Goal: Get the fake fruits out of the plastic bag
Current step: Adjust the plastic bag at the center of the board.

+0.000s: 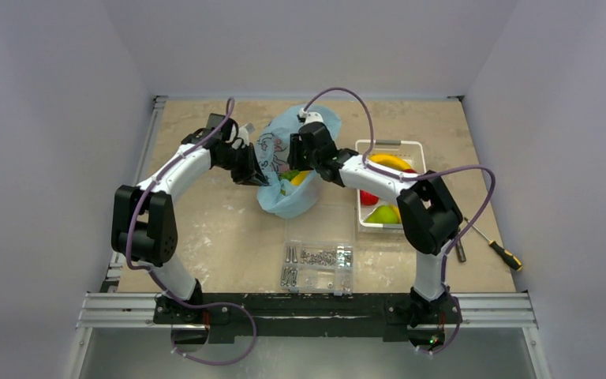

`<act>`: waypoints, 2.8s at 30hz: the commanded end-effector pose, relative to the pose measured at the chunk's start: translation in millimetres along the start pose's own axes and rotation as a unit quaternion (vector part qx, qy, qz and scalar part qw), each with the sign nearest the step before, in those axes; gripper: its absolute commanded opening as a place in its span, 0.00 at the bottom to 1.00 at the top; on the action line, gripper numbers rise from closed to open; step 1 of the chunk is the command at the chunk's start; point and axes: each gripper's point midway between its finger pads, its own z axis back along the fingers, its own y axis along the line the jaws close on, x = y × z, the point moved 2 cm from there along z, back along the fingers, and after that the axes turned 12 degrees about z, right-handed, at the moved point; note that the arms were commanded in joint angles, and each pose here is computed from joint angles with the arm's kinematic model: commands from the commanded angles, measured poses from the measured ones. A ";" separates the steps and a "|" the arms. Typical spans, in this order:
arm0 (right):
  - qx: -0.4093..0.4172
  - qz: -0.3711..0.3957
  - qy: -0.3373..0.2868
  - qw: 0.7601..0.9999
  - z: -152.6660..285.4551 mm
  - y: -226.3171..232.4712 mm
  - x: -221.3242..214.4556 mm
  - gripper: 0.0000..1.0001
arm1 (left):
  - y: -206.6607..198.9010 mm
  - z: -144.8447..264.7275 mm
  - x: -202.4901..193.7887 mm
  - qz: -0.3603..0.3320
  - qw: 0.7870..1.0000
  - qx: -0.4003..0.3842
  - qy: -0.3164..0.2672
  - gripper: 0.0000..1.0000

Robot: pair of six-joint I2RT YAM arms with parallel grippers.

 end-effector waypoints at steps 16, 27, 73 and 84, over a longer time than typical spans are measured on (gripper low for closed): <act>-0.120 0.003 0.035 0.992 -11.2 -48.5 -65.6 0.69 | -16.3 -8.6 -2.7 0.069 0.997 -0.034 0.023 0.00; -0.092 -0.001 0.007 0.996 -57.9 -46.5 -33.1 0.83 | 14.2 -7.0 26.6 -0.006 0.996 0.079 -0.037 0.00; -0.074 -0.008 0.006 0.997 4.1 -32.9 -46.0 0.57 | 7.6 -58.8 -16.0 0.001 0.996 0.090 0.020 0.00; -0.080 0.009 -0.024 0.997 4.1 -36.3 -20.3 0.47 | 1.6 -61.1 -17.9 -0.003 0.996 0.081 0.028 0.00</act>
